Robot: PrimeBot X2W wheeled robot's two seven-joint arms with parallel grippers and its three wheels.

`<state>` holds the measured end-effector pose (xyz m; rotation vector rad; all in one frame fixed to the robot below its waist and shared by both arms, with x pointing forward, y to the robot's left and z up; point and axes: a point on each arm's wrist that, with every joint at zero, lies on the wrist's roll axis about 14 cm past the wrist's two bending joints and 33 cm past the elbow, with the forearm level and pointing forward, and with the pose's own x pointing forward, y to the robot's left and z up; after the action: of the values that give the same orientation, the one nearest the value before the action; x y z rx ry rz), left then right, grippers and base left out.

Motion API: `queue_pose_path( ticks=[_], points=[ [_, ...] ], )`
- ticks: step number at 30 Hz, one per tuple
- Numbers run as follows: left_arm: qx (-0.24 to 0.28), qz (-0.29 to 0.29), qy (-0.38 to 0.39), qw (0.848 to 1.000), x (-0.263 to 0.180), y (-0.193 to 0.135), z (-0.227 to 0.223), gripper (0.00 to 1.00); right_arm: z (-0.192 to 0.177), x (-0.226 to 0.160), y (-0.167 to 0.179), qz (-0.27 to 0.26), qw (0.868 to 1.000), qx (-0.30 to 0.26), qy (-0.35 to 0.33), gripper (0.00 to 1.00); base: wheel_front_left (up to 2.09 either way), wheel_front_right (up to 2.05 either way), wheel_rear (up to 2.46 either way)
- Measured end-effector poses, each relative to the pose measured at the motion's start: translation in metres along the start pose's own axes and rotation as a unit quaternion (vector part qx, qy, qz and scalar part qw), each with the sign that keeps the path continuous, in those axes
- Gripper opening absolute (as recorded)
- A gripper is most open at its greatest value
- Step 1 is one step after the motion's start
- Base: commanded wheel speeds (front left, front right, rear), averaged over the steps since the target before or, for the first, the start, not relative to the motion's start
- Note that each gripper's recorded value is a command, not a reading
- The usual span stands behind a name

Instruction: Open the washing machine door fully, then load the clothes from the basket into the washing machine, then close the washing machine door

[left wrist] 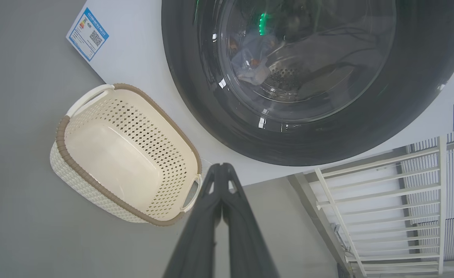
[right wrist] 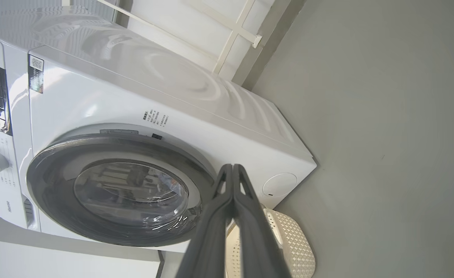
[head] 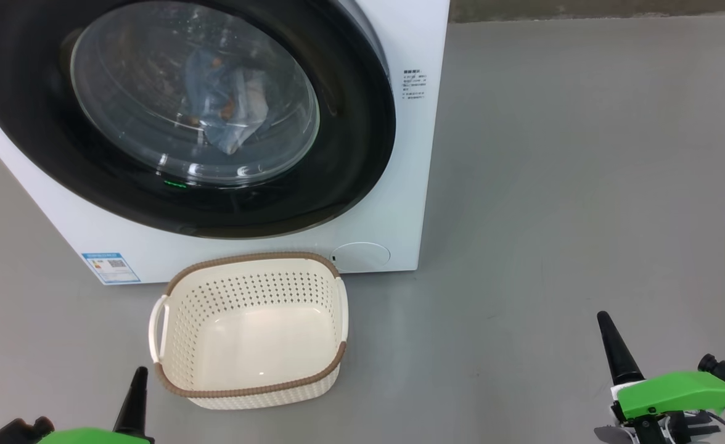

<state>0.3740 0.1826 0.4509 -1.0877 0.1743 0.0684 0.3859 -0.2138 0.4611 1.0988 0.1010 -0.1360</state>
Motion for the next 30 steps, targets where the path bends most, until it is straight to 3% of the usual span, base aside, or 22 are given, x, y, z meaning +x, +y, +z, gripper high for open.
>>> queue_pose_path(
  ticks=[30],
  points=[
    [-0.158,-0.025,-0.009,0.987,-0.001,-0.015,0.011,0.0,0.005,-0.003,0.02,0.031,0.988,0.153,0.001,0.0,0.0,0.0,0.0]
  ],
)
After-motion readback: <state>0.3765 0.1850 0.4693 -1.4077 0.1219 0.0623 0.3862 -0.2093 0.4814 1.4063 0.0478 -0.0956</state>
